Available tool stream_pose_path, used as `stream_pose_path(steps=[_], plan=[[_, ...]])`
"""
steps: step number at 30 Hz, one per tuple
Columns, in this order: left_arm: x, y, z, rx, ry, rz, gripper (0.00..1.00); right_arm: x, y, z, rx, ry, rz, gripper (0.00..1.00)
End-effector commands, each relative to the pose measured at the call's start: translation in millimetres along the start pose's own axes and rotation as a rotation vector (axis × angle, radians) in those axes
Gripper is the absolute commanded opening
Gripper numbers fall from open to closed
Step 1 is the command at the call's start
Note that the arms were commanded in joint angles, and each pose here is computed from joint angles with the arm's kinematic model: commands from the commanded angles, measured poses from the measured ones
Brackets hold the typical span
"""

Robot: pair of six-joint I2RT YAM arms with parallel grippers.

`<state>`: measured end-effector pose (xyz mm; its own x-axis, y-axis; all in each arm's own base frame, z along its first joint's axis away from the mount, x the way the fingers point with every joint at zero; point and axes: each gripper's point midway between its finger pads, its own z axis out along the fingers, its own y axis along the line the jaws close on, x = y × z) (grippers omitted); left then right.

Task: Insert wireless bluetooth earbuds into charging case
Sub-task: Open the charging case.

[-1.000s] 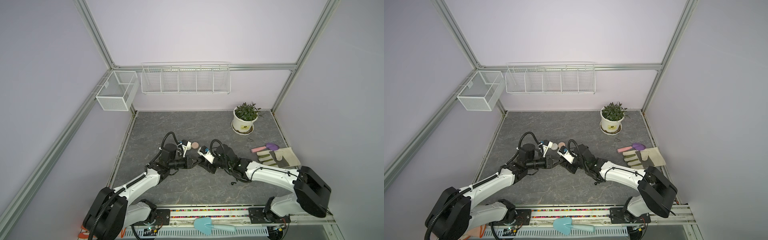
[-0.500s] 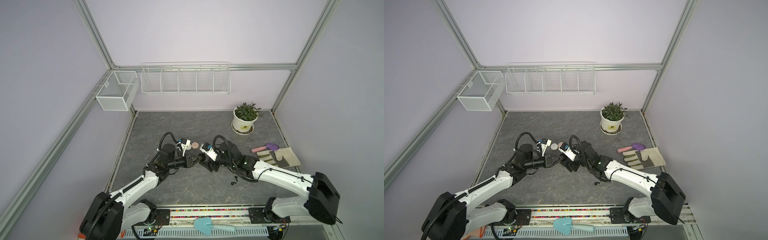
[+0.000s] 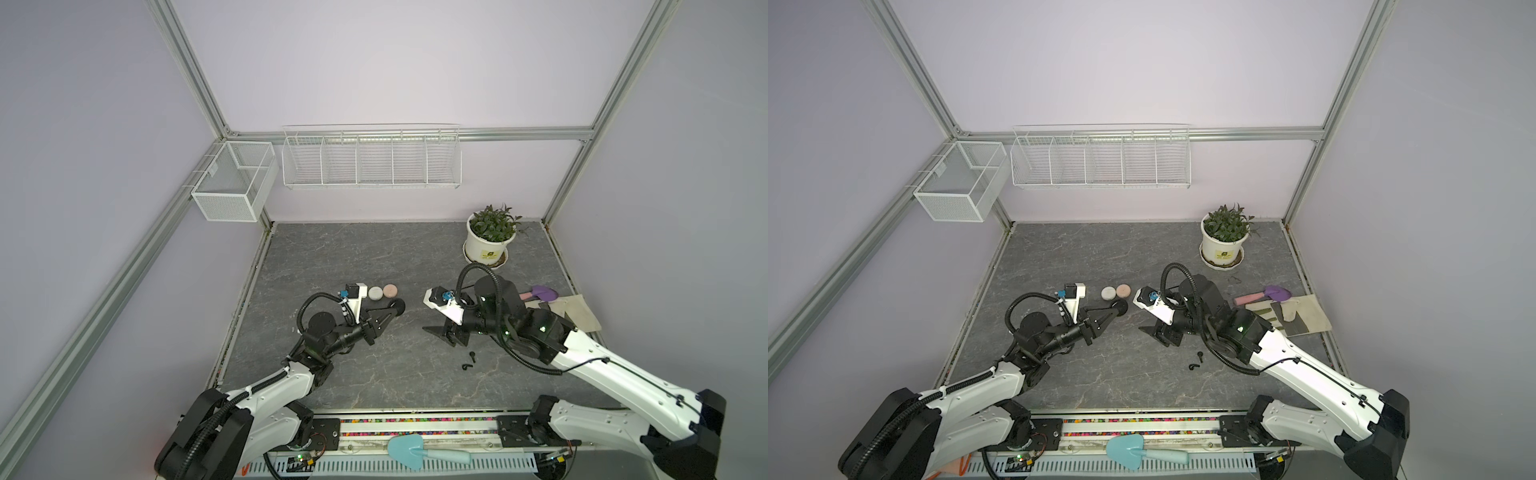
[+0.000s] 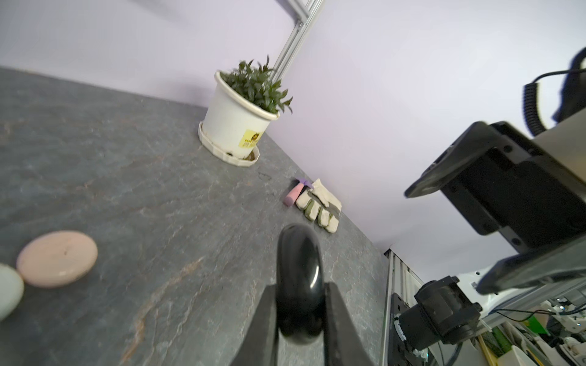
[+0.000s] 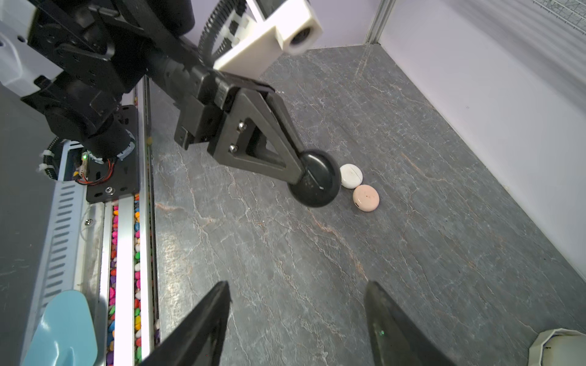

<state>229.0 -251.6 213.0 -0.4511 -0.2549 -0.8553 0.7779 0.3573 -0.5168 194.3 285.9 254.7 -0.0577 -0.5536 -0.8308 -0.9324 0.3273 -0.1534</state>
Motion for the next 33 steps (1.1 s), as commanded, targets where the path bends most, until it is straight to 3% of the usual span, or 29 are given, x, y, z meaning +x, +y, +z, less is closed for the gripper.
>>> stream_pose_path(steps=[1, 8, 14, 33], plan=[[-33, -28, 1, 0.116, -0.13, 0.165, 0.0, -7, -4, -1, -0.006, 0.003, -0.07, 0.68], [-27, -57, 5, 0.333, -0.122, 0.255, 0.0, -16, -21, 5, 0.048, 0.056, -0.167, 0.63], [-24, -57, 13, 0.363, -0.084, 0.237, 0.0, -27, -24, 8, 0.096, 0.021, -0.318, 0.63], [-17, -57, 14, 0.382, -0.051, 0.211, 0.0, -48, -42, 36, 0.139, 0.036, -0.373, 0.59]])
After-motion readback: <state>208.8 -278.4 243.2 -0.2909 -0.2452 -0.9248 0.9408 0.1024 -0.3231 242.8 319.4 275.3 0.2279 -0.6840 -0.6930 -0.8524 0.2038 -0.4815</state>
